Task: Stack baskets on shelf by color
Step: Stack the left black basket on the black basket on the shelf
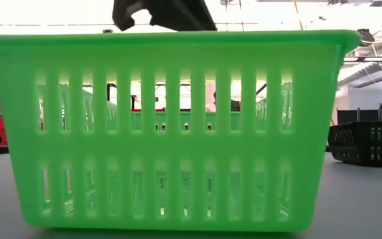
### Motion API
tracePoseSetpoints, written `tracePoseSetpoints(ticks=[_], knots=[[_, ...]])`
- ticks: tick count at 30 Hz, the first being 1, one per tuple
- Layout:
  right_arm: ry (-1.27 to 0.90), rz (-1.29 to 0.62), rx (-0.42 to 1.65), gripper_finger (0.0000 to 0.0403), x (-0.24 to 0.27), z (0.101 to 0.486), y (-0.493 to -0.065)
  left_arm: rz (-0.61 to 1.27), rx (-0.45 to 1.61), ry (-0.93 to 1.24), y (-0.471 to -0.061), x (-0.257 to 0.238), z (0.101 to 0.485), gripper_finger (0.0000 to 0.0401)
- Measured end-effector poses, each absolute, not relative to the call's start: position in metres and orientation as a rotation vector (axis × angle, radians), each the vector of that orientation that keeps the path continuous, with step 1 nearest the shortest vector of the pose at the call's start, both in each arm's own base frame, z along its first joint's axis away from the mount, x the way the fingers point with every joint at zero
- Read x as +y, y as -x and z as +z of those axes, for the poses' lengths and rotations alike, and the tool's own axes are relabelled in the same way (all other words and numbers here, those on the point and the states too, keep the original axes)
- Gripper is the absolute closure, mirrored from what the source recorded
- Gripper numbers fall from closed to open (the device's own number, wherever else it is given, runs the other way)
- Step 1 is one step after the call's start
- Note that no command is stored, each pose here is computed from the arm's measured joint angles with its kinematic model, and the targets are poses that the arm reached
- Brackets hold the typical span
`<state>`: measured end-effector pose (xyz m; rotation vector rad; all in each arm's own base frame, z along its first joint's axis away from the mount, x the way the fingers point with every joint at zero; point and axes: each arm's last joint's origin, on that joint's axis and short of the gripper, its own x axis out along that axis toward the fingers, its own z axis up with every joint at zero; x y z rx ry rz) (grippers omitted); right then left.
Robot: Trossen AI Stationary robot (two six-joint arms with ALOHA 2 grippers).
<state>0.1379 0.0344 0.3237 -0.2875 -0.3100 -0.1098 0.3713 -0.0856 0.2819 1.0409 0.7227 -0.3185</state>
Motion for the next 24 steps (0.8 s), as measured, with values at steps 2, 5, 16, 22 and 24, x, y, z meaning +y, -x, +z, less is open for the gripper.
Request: tracePoseSetpoints(ticks=[2,5,16,22,24], knots=[[0.287,-0.110,-0.310,0.0261,0.034,0.324,-0.138,-0.365,0.714,-0.921,-0.378,-0.078,0.277,0.0288],[0.301,-0.111,-0.304,0.0261,0.034,0.323,-0.138,-0.477,0.799,-0.862,-0.384,-0.073,0.251,0.0288],[0.380,-0.126,-0.281,0.0261,0.034,0.321,-0.138,-0.742,0.997,-1.045,-0.378,-0.094,0.219,0.0288],[0.369,-0.124,-0.282,0.0261,0.034,0.321,-0.138,-0.759,1.134,-1.101,-0.364,-0.097,0.218,0.0288],[0.359,-0.123,-0.283,0.0261,0.034,0.321,-0.138,-0.767,1.216,-1.120,-0.358,-0.095,0.212,0.0288]])
